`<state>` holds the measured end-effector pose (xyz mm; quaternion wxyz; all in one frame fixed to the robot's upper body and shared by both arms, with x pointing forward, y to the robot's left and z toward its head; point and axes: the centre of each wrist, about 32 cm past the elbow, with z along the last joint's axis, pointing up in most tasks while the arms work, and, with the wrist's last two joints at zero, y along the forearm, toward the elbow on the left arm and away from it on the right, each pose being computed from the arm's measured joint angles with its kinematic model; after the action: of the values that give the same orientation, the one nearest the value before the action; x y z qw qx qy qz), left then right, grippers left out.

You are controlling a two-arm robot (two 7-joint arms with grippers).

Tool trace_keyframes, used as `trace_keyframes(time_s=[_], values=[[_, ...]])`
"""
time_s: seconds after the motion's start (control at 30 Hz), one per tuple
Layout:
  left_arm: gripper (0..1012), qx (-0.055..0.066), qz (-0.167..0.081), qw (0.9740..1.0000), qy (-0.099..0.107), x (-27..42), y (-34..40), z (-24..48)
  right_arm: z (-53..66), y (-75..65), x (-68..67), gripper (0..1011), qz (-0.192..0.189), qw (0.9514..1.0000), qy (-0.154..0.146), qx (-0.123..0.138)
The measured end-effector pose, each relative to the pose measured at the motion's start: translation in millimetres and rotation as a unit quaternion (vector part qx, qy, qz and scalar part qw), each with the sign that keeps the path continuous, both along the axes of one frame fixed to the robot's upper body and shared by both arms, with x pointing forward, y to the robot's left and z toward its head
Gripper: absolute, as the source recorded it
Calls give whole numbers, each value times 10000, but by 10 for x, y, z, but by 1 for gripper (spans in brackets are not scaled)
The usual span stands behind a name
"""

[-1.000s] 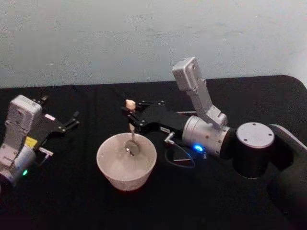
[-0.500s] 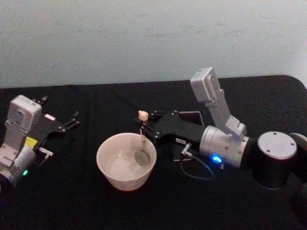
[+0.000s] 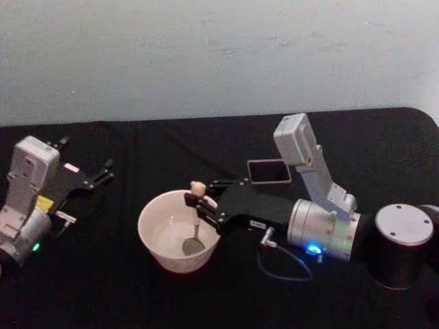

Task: Pick up the stirring spoon with one hand, stir inside the cup, then place it back in its original position.

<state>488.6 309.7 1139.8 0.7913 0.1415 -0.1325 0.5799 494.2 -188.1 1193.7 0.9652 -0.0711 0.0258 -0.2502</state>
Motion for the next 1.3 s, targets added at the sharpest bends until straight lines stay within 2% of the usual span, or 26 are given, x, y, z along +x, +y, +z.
trace_keyframes(time_s=[0.2,0.47,0.67,0.87,1.1,1.3], values=[[1001,0,0,10000,0,0,0,0,2,90,-35,208,115,9999,25,23],[1001,0,0,10000,0,0,0,0,27,237,0,208,150,9999,44,55],[1001,0,0,10000,0,0,0,0,19,376,93,208,70,10000,65,5],[1001,0,0,10000,0,0,0,0,-7,449,192,208,-94,9999,73,-63],[1001,0,0,10000,0,0,0,0,-19,456,292,208,-292,9995,39,-94],[1001,0,0,10000,0,0,0,0,-14,404,381,208,-492,9987,21,-90]])
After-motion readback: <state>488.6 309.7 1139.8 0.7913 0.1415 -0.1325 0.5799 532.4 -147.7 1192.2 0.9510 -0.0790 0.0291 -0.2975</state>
